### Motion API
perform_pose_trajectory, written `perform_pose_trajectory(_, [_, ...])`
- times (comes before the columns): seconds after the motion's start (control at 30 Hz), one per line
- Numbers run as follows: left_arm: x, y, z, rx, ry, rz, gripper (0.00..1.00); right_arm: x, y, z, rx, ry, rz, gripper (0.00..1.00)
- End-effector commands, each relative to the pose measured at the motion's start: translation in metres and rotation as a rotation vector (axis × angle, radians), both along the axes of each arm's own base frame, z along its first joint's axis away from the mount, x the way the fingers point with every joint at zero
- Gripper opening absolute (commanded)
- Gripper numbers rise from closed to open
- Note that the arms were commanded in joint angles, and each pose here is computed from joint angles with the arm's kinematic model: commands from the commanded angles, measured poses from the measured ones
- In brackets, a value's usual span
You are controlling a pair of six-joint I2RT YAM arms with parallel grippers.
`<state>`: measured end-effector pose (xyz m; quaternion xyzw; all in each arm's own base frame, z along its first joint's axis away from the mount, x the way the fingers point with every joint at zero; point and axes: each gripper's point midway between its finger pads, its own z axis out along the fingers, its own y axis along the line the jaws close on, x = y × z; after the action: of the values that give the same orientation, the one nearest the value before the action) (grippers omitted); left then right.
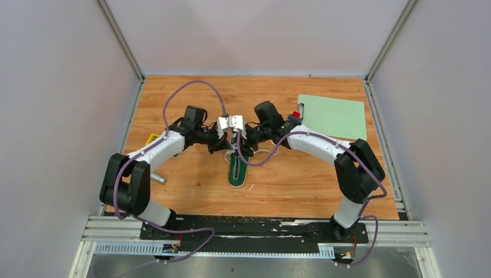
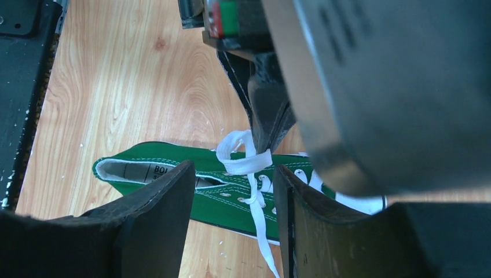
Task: Tie the shoes
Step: Wrap the shoelace around the shoelace.
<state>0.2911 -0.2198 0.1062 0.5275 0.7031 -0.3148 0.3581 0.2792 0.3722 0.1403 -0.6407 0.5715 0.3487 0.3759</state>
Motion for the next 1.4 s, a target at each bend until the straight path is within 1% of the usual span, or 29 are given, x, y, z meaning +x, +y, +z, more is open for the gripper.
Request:
perform_pose_trajectory(0.0, [0.012,-0.007,0.013,-0.029,0.018,0.05,0.0,0.003,0.009,0.028,0.068,-0.073,-0.016,0.53])
perform_pose_trajectory(0.13, [0.012,-0.008,0.014,-0.037,0.037,0.064,0.0,0.005,0.013,0.025,0.06,-0.091,-0.03,0.51])
perform_pose_trajectory(0.33, [0.011,-0.008,0.015,-0.039,0.039,0.062,0.0,0.008,0.013,0.02,0.043,-0.107,-0.035,0.42])
perform_pose_trajectory(0.43, [0.01,-0.009,0.015,-0.041,0.042,0.058,0.0,0.006,0.014,0.021,0.047,-0.106,-0.024,0.31])
perform_pose_trajectory(0.53, [0.008,-0.009,0.016,-0.046,0.045,0.05,0.0,0.005,0.015,0.023,0.052,-0.108,-0.011,0.14])
perform_pose_trajectory(0.6, [0.007,-0.008,0.016,-0.039,0.039,0.046,0.0,0.009,0.015,0.025,0.047,-0.124,-0.02,0.06])
perform_pose_trajectory(0.63, [0.008,-0.007,0.016,-0.034,0.027,0.043,0.04,0.011,0.014,0.028,0.044,-0.137,-0.026,0.02])
perform_pose_trajectory(0.67, [0.008,-0.005,0.017,-0.023,0.017,0.049,0.08,0.014,0.013,0.03,0.04,-0.149,-0.035,0.01])
perform_pose_trajectory(0.7, [0.009,-0.003,0.017,-0.018,0.003,0.049,0.18,0.018,0.011,0.033,0.038,-0.158,-0.043,0.01])
perform_pose_trajectory(0.73, [0.01,-0.001,0.017,-0.016,-0.012,0.052,0.23,0.021,0.009,0.037,0.039,-0.162,-0.053,0.0])
perform_pose_trajectory(0.77, [0.01,0.001,0.018,-0.022,-0.019,0.055,0.31,0.024,0.007,0.04,0.039,-0.165,-0.058,0.0])
perform_pose_trajectory(0.83, [0.008,0.0,0.019,-0.046,-0.028,0.039,0.39,0.028,0.004,0.044,0.034,-0.168,-0.068,0.0])
perform_pose_trajectory(0.93, [0.003,-0.007,0.023,-0.099,-0.021,0.001,0.44,0.029,0.001,0.046,0.024,-0.164,-0.072,0.0])
perform_pose_trajectory(1.07, [0.004,-0.017,0.029,-0.163,-0.009,-0.022,0.46,0.032,-0.003,0.046,0.009,-0.146,-0.093,0.0])
perform_pose_trajectory(1.37, [0.02,-0.025,0.028,-0.181,-0.008,-0.016,0.46,0.037,-0.011,0.043,-0.012,-0.12,-0.131,0.01])
